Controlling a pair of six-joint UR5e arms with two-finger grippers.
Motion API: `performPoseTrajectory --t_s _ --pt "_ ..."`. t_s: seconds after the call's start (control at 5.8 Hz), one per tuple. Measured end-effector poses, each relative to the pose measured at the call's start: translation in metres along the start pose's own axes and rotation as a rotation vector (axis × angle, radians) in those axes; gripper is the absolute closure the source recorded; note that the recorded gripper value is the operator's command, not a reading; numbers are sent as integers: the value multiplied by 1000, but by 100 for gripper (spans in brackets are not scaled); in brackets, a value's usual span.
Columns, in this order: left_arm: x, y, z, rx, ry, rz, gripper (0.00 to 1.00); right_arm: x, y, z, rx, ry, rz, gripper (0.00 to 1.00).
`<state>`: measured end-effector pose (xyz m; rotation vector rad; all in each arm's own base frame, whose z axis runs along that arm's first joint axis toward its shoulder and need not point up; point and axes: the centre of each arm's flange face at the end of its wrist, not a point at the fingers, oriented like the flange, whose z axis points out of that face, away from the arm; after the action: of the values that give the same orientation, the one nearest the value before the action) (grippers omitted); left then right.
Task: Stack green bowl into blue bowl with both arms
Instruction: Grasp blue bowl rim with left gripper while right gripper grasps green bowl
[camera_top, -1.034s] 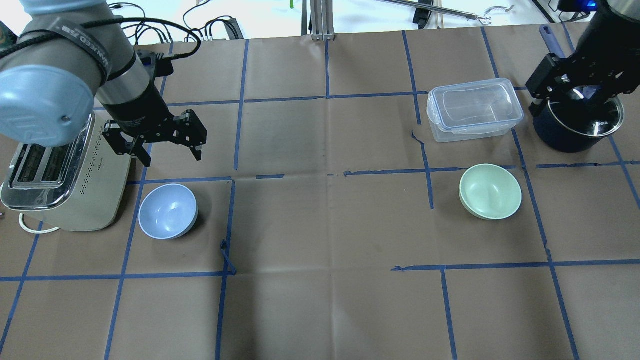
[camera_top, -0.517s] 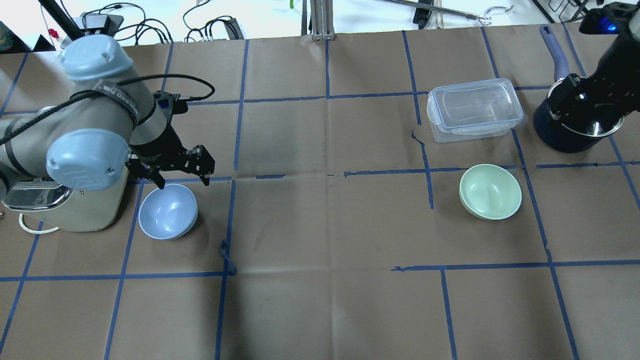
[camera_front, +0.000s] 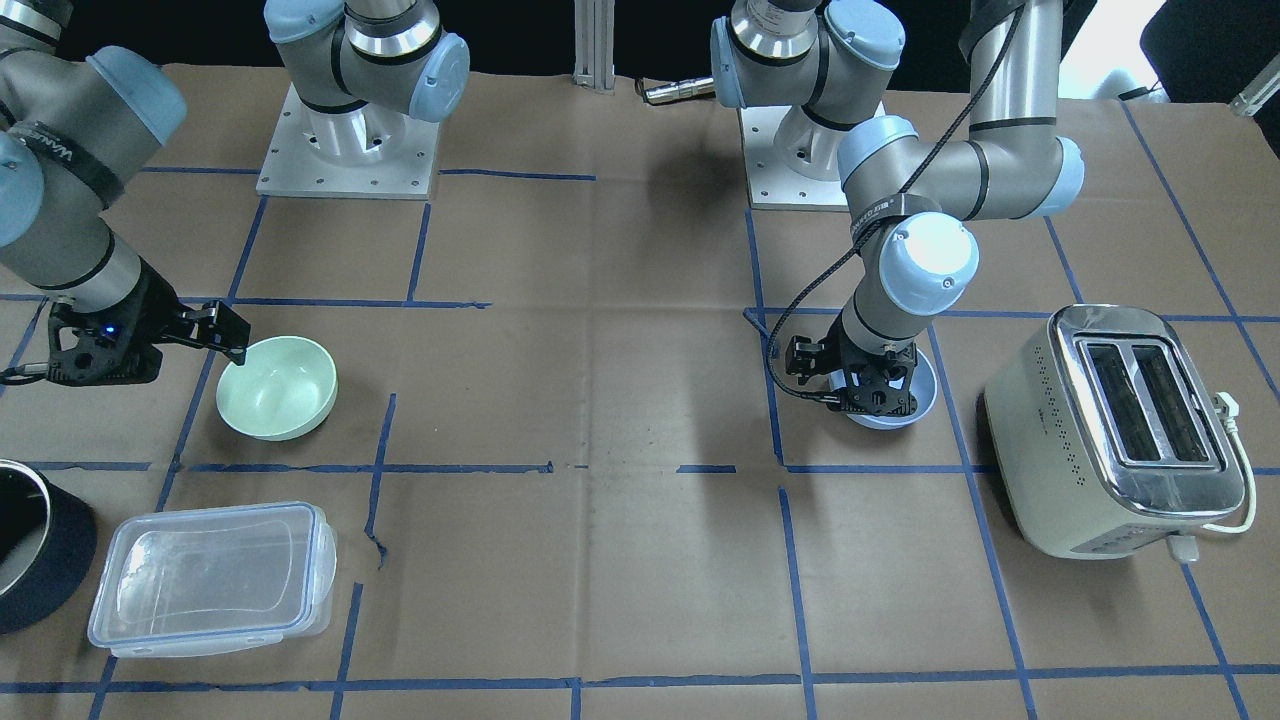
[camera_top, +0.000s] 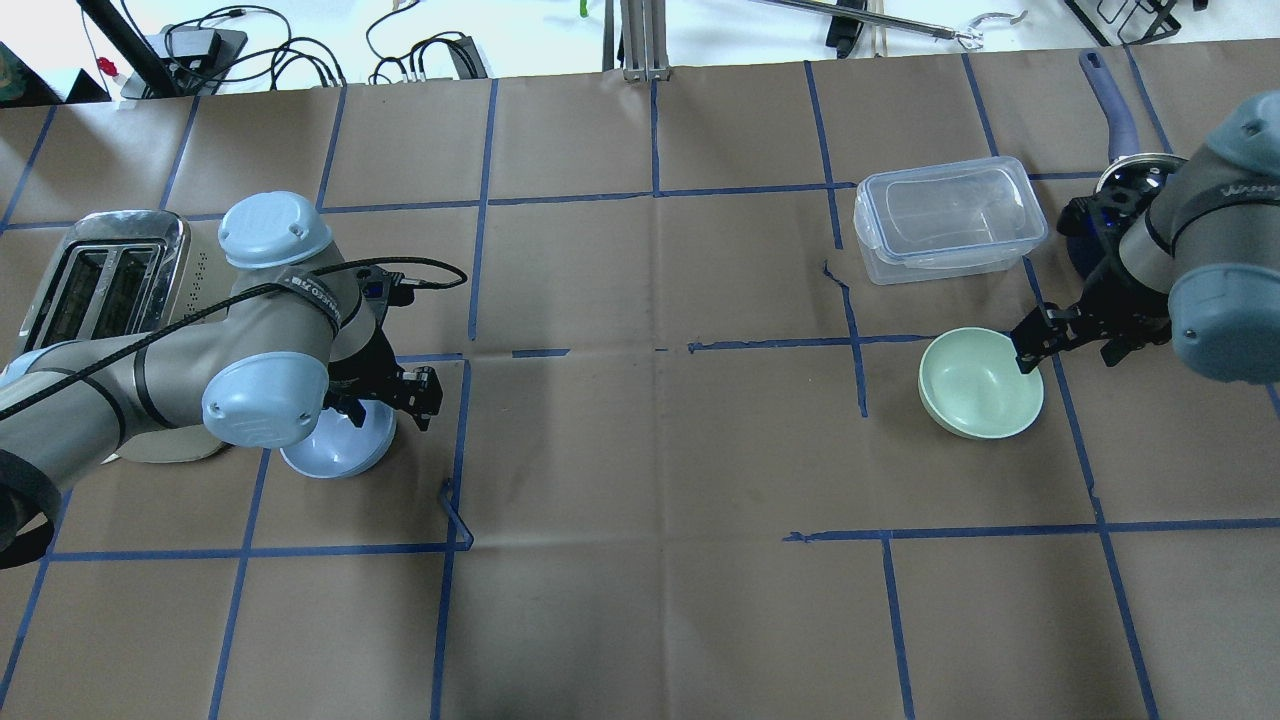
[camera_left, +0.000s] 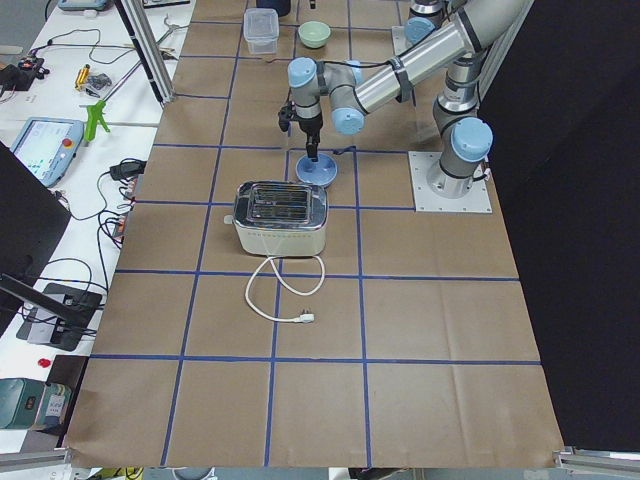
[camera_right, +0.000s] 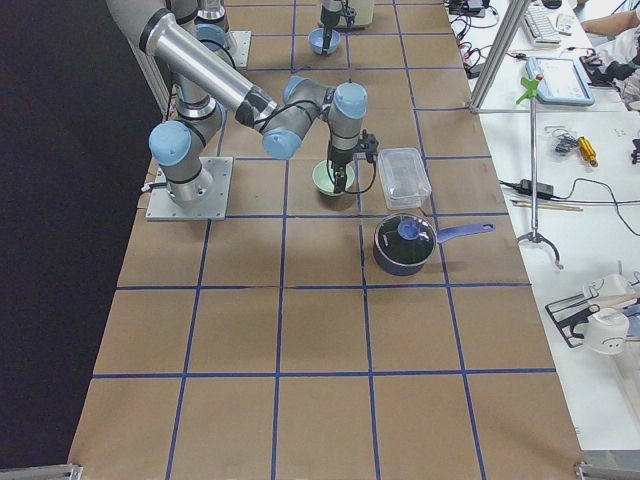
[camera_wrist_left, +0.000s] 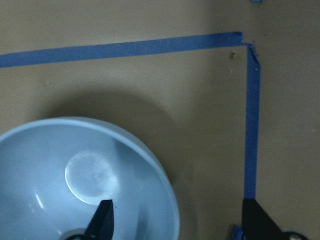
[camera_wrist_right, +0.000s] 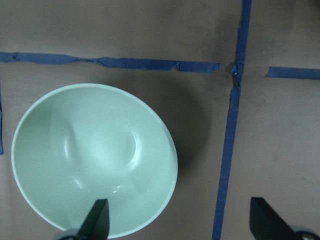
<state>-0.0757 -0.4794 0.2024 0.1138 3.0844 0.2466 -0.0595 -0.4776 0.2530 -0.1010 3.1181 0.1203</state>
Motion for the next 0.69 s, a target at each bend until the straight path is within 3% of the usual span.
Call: performPoseTrajectory --t_s 0.17,0.34,0.52,0.69 --pt "0 -2 1 0 -3 -2 96 -2 3 21 -9 -8 -2 0" --pt "0 -3 0 5 -4 -3 98 -3 3 38 -19 -13 -3 14" --pt "0 -3 -3 13 -6 0 99 -2 3 45 -25 -14 -2 63" --pt "4 -5 -11 31 -11 5 99 -2 3 47 -26 -14 2 88"
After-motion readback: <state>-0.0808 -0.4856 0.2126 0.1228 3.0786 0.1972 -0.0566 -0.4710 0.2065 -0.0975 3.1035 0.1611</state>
